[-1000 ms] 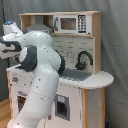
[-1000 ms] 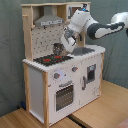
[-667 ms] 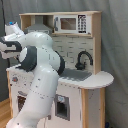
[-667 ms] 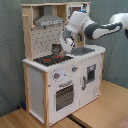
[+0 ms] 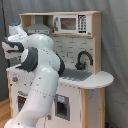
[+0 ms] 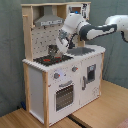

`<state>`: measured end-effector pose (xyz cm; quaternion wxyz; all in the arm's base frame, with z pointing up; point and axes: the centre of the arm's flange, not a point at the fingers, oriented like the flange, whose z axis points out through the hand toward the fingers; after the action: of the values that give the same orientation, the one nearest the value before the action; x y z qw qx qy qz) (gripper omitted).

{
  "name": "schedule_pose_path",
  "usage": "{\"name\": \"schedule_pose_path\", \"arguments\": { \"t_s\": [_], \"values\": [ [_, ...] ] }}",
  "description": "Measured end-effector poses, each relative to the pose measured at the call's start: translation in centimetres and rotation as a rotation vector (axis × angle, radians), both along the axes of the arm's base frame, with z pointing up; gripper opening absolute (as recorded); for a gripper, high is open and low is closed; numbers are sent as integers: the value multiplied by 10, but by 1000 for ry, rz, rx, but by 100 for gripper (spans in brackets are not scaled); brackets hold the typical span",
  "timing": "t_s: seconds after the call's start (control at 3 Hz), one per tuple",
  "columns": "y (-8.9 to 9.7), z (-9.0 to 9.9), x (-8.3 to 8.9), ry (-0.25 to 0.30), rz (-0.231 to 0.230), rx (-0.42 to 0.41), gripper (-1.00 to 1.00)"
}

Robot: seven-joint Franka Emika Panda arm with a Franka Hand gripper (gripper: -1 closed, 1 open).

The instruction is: Play with the kitchen

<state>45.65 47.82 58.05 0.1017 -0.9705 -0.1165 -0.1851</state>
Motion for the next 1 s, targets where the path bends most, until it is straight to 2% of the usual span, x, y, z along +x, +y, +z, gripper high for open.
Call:
{"name": "schedule_pose_path", "arguments": {
  "t_s": [0.67, 1.0],
  "values": [
    [13, -3, 15, 38, 4, -22, -100],
    [12, -6, 31, 58, 11, -33, -100]
  ]
}}
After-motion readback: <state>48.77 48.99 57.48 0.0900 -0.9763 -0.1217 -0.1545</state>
